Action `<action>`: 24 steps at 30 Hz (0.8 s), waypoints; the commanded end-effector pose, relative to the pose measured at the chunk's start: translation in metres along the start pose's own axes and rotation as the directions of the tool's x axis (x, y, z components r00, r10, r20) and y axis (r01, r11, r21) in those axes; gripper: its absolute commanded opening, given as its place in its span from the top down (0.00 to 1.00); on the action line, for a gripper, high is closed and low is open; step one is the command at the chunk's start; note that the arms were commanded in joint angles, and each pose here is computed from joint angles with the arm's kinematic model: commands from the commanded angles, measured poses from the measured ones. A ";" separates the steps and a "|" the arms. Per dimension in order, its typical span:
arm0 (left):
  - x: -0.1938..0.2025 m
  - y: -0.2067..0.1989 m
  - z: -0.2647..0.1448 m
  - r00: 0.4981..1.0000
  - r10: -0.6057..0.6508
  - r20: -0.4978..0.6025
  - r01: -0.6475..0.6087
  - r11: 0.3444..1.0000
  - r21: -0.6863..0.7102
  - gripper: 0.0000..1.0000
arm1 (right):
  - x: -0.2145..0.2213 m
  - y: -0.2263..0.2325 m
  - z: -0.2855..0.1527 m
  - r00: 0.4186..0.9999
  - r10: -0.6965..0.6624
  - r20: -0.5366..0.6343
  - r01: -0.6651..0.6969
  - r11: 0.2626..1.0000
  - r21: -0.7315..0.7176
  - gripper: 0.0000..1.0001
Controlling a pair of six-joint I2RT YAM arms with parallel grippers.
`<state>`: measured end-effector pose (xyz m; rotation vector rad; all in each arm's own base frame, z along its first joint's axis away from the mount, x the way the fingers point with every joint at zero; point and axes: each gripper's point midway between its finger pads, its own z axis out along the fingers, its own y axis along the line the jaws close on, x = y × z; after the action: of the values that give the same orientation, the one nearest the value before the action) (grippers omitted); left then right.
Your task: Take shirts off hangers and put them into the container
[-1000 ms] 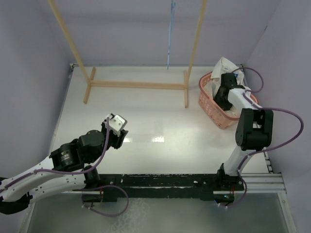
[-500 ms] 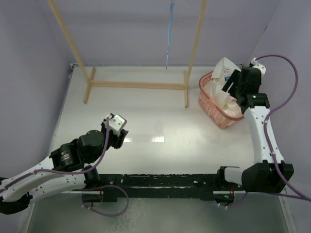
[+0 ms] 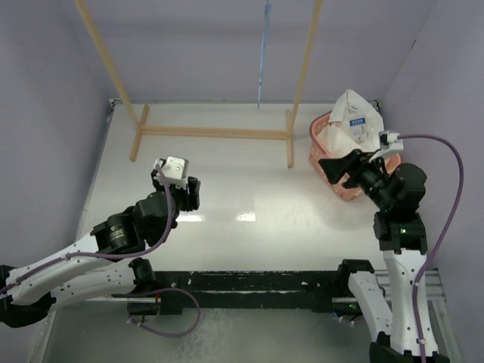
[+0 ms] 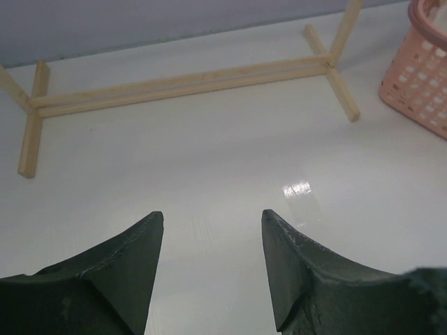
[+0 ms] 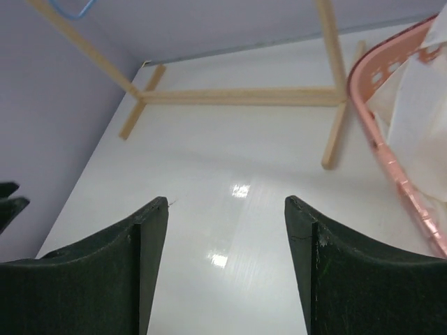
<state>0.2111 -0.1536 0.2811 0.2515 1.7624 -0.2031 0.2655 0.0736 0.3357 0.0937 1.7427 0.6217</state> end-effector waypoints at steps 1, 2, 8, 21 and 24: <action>-0.042 0.020 0.002 0.969 -0.220 0.113 0.238 0.955 -0.177 0.37 | 0.028 0.038 -0.018 0.999 -0.003 -0.046 -0.008 0.972 -0.236 0.30; -0.041 0.024 0.001 0.968 -0.226 0.108 0.244 0.947 -0.206 0.37 | 0.032 0.040 -0.024 0.999 -0.012 -0.044 0.001 0.969 -0.249 0.30; -0.026 0.046 -0.011 0.965 -0.247 0.091 0.263 0.924 -0.279 0.35 | 0.047 0.049 -0.041 1.000 -0.005 -0.031 -0.005 0.953 -0.303 0.30; -0.030 0.070 -0.024 0.969 -0.184 0.166 0.223 0.937 -0.268 0.44 | 0.075 0.053 -0.055 0.997 0.000 -0.071 -0.025 0.936 -0.352 0.29; -0.029 0.069 -0.022 0.974 -0.168 0.150 0.204 0.941 -0.270 0.40 | 0.076 0.049 -0.051 0.997 0.013 -0.073 -0.038 0.939 -0.342 0.29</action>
<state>0.2107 -0.0852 0.3094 -0.1555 1.6815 -0.1503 0.1847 0.1256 0.2979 -0.1292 1.6890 0.9491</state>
